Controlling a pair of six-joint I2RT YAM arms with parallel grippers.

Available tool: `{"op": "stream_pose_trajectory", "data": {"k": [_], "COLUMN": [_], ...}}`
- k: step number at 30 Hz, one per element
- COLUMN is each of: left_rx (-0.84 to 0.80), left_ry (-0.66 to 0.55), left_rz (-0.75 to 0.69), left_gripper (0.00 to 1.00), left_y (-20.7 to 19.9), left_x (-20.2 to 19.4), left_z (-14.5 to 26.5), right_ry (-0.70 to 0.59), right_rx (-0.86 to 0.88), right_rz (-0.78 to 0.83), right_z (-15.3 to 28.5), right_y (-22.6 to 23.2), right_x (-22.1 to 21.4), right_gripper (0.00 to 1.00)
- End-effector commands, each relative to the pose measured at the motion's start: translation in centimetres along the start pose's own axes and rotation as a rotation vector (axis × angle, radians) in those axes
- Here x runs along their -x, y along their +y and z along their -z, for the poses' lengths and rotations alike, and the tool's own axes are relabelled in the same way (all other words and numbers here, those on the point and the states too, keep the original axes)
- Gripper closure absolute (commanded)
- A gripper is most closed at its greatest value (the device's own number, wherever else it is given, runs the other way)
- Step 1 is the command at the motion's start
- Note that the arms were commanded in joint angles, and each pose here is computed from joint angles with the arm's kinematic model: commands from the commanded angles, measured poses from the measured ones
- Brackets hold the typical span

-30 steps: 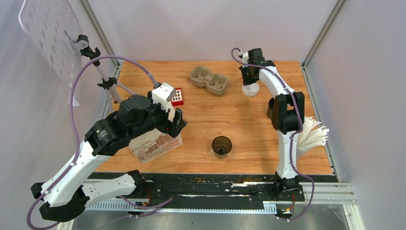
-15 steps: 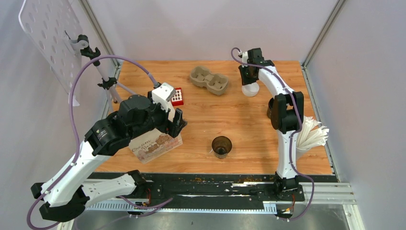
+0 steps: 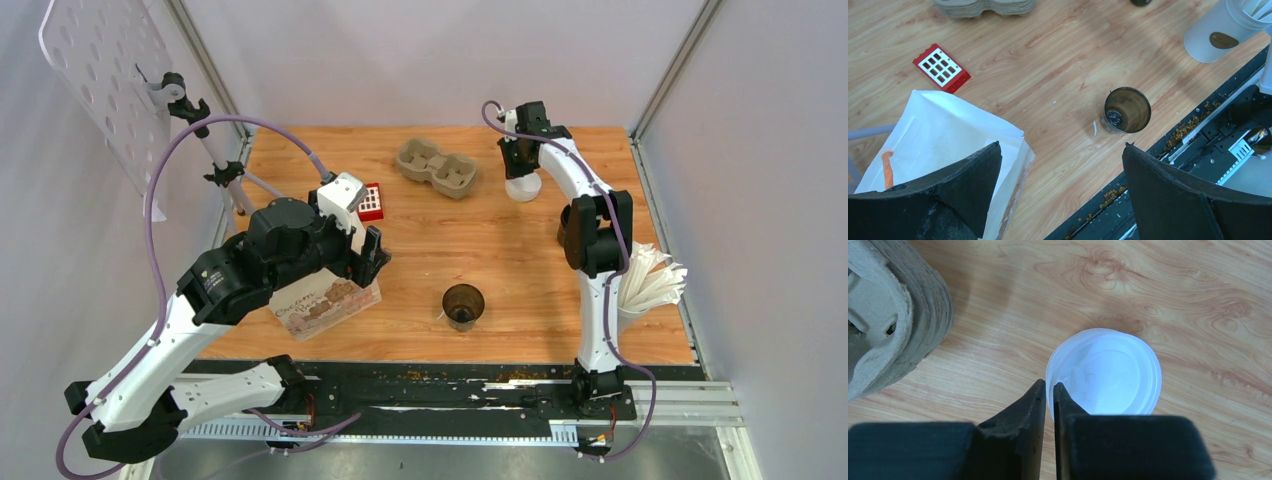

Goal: Pack the takeout coffee

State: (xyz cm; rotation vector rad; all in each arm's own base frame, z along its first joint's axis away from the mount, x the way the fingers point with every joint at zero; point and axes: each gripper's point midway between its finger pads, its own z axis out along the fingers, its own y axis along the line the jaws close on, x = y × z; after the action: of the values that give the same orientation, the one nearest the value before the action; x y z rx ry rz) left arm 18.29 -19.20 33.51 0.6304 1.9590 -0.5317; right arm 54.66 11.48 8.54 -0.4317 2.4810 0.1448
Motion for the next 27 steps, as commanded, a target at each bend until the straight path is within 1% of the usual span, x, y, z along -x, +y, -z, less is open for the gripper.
{"op": "stream_pose_trajectory", "data": {"k": [1,3,5,13,21,27], "left_rx": [-0.013,-0.012,-0.015,-0.016,-0.02,-0.028], "left_ry": [-0.036,-0.034,-0.033,-0.035,-0.036,-0.04], "left_rz": [-0.009,-0.009,-0.01,-0.011,-0.002,0.008], "left_gripper": [0.03,0.03,0.03,0.03,0.03,0.03], "left_y": [-0.3,-0.2,-0.3,-0.3,-0.4,-0.6], "left_x": [0.8,0.8,0.8,0.8,0.8,0.9], "left_z": [0.1,0.1,0.0,0.1,0.1,0.2], "right_ry": [-0.031,-0.034,-0.035,-0.044,-0.117,-0.114], "right_rx": [-0.01,-0.004,-0.003,0.0,-0.003,0.008], "right_rz": [0.003,0.006,0.006,0.01,0.019,0.019], "right_z": [-0.1,0.0,0.0,0.5,3.6,3.6], "right_y": [-0.5,-0.4,-0.4,-0.3,-0.1,0.1], "right_x": [1.2,1.3,1.3,1.7,4.0,3.7], "right_gripper": [0.91,0.97,1.0,1.0,1.0,1.0]}}
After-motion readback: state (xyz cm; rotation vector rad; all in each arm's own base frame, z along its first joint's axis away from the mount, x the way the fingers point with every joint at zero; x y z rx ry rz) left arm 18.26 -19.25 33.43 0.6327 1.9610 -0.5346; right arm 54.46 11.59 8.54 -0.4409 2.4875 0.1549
